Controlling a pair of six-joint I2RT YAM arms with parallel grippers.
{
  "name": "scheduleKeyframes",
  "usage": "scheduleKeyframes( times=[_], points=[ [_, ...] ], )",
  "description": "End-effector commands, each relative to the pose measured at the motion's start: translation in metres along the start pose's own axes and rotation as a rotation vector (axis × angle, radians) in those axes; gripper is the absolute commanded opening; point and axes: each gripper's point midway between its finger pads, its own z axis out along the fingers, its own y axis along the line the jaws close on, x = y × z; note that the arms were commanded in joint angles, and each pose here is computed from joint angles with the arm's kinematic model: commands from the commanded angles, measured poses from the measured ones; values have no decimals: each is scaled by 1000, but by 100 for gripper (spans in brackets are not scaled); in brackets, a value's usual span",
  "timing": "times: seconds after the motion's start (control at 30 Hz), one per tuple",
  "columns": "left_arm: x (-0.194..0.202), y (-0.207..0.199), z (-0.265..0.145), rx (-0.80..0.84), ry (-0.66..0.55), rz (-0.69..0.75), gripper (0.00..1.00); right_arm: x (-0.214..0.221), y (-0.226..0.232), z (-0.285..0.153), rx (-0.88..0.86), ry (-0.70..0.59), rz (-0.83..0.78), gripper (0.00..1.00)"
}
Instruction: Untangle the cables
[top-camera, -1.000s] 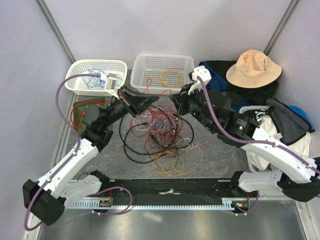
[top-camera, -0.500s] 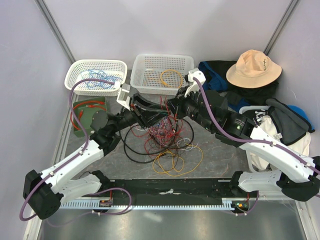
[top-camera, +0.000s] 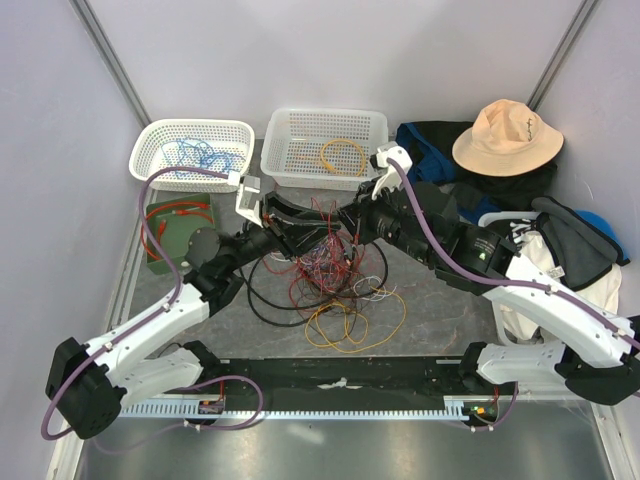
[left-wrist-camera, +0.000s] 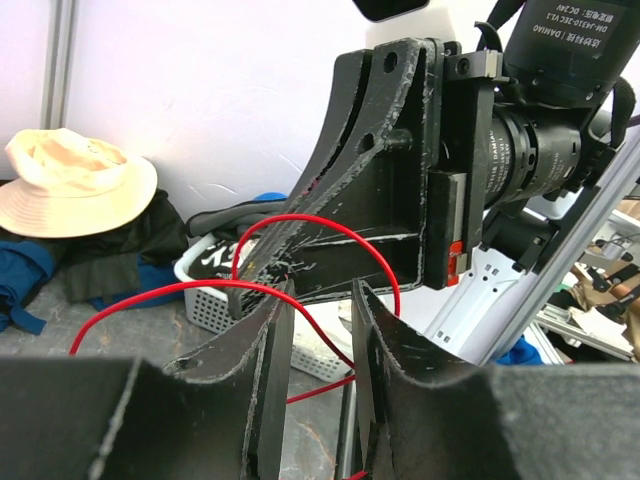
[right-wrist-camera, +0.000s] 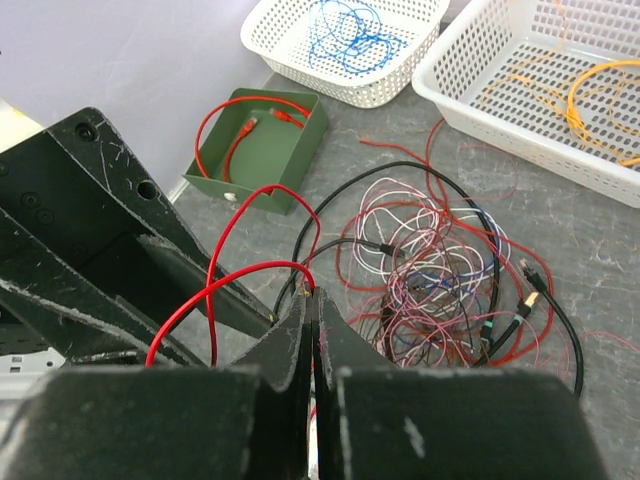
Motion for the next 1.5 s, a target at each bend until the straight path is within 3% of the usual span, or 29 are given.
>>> scheduleKeyframes(
  times=[0.0, 0.4, 1.17, 1.33, 1.37, 1.47],
  points=[
    [34, 26, -7, -77, 77, -3, 37, -44, 30, -22, -134, -131, 74, 0],
    [56, 31, -17, -76, 88, -47, 37, -49, 30, -26, -134, -143, 76, 0],
    [31, 16, 7, 8, -14, -41, 36, -33, 37, -12, -167, -99, 108, 0],
    [21, 18, 0, -45, -41, 23, 42, -34, 34, -18, -159, -108, 111, 0],
    [21, 19, -1, -47, -41, 29, 39, -34, 34, -18, -160, -109, 111, 0],
    [17, 13, 0, -26, -45, 38, 5, -31, 34, -16, -158, -102, 110, 0]
  ],
)
